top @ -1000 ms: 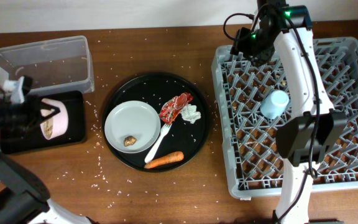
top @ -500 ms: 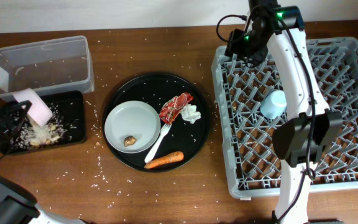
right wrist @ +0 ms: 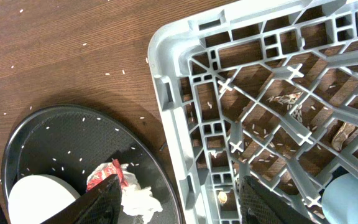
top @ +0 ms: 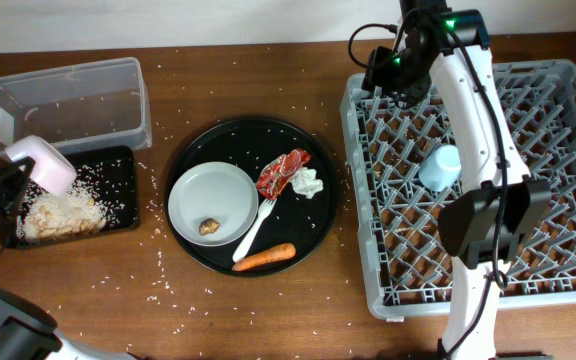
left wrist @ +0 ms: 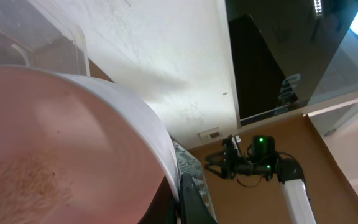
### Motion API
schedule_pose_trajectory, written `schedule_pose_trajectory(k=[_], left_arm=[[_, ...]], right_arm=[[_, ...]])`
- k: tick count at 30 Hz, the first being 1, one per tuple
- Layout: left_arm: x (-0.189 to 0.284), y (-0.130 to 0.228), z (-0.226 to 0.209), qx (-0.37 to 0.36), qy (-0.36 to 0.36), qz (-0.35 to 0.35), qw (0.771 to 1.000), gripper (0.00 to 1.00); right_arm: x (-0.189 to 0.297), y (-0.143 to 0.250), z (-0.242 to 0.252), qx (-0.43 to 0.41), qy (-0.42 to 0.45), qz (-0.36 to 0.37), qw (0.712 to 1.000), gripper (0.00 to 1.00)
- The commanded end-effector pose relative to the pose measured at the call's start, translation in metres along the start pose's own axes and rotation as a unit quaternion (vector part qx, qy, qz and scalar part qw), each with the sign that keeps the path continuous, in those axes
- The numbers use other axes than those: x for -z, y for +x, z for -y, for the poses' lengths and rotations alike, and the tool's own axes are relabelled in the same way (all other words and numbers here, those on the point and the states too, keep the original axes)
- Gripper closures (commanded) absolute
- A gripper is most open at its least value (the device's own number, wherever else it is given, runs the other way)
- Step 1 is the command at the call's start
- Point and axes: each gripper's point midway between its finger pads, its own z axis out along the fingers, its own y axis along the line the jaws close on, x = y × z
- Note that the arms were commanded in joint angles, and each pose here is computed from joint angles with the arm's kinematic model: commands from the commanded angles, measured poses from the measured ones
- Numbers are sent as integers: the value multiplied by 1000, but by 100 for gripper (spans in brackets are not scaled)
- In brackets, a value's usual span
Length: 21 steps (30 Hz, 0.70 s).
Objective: Sort waste into correct bins and load items into the dishwasher rack
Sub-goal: 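Carry the pink bowl left and tip rice onto the black tray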
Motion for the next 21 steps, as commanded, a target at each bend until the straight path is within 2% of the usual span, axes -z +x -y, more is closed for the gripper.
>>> schedule_pose_trajectory(k=[1, 6, 7, 9, 10, 11, 12, 13, 14, 21], left_arm=[[7, -5, 1, 16, 13, 16, 1000, 100], [8, -7, 0, 74, 13, 16, 997, 100], [9, -8, -1, 63, 13, 17, 998, 100], [8, -8, -1, 85, 14, 16, 996, 100], [8, -11, -4, 51, 10, 15, 999, 100], [10, -14, -20, 33, -23, 11, 999, 100], [11, -14, -36, 70, -58, 9, 996, 100], [11, -15, -36, 87, -47, 11, 995, 100], [8, -17, -23, 89, 8, 15, 996, 100], [-15, -7, -18, 75, 24, -14, 997, 100]], right_arm=[[7, -2, -2, 9, 2, 11, 1000, 40], [7, -2, -2, 9, 2, 11, 1000, 40], [7, -2, -2, 9, 2, 11, 1000, 40], [7, -2, -2, 9, 2, 10, 1000, 40], [7, -2, -2, 9, 2, 10, 1000, 40], [7, -3, -3, 9, 2, 11, 1000, 40], [7, -3, -2, 9, 2, 11, 1000, 40], [7, -3, -2, 9, 4, 11, 1000, 40], [7, -2, -2, 13, 4, 9, 1000, 39], [7, -2, -2, 19, 4, 10, 1000, 40]])
